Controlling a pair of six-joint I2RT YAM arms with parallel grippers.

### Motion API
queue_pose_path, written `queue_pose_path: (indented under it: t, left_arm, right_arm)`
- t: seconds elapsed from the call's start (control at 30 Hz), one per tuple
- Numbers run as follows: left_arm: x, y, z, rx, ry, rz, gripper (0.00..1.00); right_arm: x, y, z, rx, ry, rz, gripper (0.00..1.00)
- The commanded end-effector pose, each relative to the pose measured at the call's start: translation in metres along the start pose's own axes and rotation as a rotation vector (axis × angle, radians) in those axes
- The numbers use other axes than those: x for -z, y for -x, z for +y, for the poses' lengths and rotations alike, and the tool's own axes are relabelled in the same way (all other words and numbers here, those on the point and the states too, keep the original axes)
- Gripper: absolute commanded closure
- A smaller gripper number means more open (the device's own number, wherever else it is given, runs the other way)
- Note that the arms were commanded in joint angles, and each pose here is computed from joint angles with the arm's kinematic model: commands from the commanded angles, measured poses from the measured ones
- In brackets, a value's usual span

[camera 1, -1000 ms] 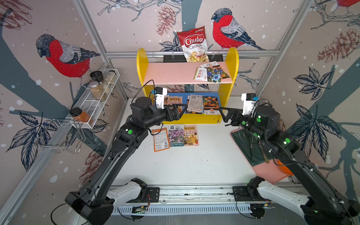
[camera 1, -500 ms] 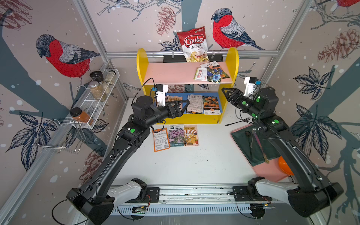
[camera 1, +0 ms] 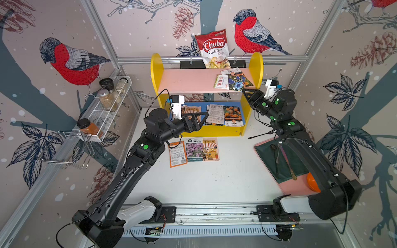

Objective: Take the seed bag off the shelf
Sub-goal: Pick up the seed packet from the shelf.

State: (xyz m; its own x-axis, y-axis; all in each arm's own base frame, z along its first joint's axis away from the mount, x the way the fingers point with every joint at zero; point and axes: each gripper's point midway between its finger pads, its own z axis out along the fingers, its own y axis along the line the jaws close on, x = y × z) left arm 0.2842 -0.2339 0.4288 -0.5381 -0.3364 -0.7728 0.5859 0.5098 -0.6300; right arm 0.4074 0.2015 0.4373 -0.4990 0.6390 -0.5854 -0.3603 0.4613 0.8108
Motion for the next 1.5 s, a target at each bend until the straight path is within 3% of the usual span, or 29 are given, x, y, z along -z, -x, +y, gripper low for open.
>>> queue_pose_path:
  t: [0.0, 0.77, 1.13, 1.47]
  left_arm:
    - [0.002, 0.008, -0.008, -0.029, -0.032, -0.033, 0.02]
    - [0.0, 0.0, -0.001, -0.022, -0.018, -0.02, 0.02]
    - [0.001, 0.0, -0.001, 0.004, -0.034, -0.046, 0.02]
    - [0.01, 0.019, -0.014, 0.057, -0.109, -0.173, 0.02]
  right_arm:
    - [-0.005, 0.01, 0.013, -0.001, 0.059, -0.03, 0.55]
    - [-0.025, 0.01, 0.009, -0.04, 0.099, -0.018, 0.69]
    - [-0.027, 0.009, 0.012, -0.048, 0.113, -0.015, 1.0]
    - [-0.017, 0.011, 0.044, -0.008, 0.215, -0.045, 1.0]
